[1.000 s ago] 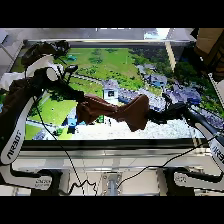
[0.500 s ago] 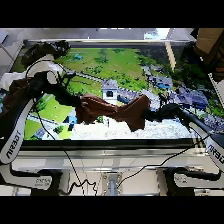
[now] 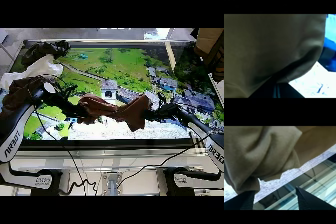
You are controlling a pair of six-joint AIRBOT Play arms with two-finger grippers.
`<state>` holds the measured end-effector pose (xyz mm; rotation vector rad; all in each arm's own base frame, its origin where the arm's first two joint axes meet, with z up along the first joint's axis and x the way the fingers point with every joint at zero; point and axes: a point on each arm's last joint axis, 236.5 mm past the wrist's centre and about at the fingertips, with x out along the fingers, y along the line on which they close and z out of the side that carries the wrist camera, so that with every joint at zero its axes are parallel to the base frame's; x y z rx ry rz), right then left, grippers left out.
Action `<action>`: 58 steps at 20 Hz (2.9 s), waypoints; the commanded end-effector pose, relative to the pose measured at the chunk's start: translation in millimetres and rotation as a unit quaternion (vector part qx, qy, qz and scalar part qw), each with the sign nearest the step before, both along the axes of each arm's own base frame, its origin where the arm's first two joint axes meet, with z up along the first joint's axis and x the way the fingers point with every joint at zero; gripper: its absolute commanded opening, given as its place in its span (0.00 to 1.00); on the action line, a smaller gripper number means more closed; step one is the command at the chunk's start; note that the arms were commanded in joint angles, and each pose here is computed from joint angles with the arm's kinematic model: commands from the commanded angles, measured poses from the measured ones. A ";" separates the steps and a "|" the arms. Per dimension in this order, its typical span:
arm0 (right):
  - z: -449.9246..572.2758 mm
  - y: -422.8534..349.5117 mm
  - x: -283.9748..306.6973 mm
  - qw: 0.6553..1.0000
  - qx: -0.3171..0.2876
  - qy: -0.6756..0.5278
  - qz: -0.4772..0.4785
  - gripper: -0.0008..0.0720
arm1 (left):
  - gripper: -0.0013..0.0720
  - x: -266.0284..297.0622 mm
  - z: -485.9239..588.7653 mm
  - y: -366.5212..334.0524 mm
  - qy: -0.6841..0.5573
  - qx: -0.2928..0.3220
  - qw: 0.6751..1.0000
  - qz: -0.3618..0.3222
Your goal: Fold the shirts.
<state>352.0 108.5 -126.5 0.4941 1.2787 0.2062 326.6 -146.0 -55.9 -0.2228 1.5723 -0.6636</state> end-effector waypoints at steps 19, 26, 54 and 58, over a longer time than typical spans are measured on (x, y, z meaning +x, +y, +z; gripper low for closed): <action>-0.1 0.7 -0.5 1.000 0.001 0.001 0.000 0.05 | 0.58 5.1 -49.0 56.2 -0.017 0.116 0.992 -0.045; -0.2 1.2 -1.4 1.000 0.002 0.003 0.001 0.05 | 0.55 23.2 -68.6 13.4 -0.002 0.029 0.999 0.024; 378.4 -89.5 113.8 0.912 -0.053 -0.405 -0.033 0.05 | 0.05 148.1 355.4 93.2 -0.464 -0.047 0.875 0.130; 414.8 -112.1 95.1 0.908 -0.092 -0.409 -0.016 0.05 | 0.05 127.3 344.3 113.9 -0.436 0.006 0.892 0.118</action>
